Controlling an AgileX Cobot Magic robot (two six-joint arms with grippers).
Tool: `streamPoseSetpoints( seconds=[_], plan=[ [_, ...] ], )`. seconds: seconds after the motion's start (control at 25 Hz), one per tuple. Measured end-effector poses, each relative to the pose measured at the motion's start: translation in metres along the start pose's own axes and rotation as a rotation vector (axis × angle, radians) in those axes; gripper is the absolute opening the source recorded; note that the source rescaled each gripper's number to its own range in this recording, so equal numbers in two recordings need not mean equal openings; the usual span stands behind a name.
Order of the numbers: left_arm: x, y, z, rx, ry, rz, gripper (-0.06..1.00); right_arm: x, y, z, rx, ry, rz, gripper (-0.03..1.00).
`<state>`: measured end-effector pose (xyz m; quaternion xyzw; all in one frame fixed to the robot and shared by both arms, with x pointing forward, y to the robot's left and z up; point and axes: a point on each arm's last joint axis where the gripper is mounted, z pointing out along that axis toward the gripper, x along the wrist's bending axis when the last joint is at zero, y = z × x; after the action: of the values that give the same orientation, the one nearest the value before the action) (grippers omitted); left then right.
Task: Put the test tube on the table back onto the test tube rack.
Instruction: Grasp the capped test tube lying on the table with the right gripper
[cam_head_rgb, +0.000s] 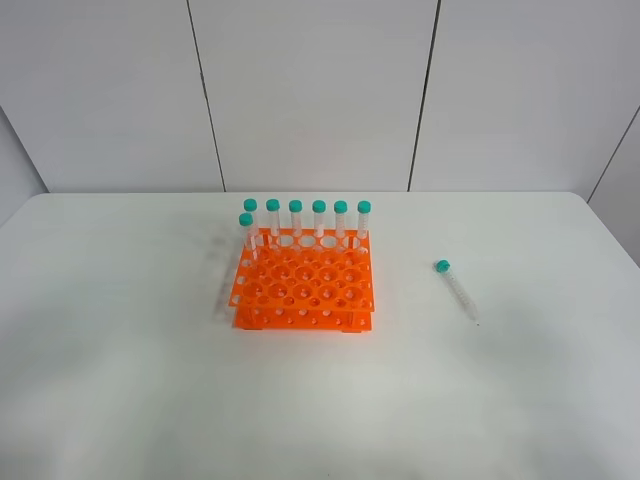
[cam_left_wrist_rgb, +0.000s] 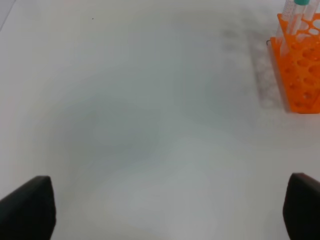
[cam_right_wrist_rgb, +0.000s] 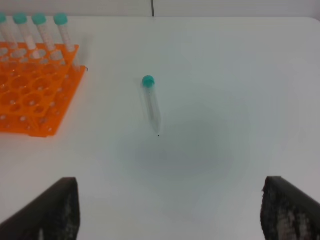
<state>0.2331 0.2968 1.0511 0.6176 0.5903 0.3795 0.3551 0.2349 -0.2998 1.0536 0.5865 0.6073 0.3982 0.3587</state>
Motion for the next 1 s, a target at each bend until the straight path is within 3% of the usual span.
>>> streamPoseSetpoints(
  seconds=[0.44,0.56,0.64,0.84,1.0],
  plan=[
    [0.000,0.000,0.000,0.000,0.000,0.000,1.00,0.000,0.006,-0.006,-0.027,-0.001,-0.008,0.98],
    [0.000,0.000,0.000,0.000,0.000,0.000,1.00,0.001,0.032,-0.020,-0.065,0.001,-0.010,0.75],
    [0.000,0.000,0.000,0.000,0.000,0.000,1.00,0.002,0.056,-0.017,-0.022,0.000,-0.034,0.68],
    [0.000,0.000,0.000,0.000,0.000,0.000,1.00,0.006,0.117,0.021,0.135,0.011,-0.095,0.70],
    [0.001,0.000,0.000,0.001,0.008,0.012,1.00,0.013,0.152,0.080,0.320,0.072,-0.079,0.74]
  ],
)
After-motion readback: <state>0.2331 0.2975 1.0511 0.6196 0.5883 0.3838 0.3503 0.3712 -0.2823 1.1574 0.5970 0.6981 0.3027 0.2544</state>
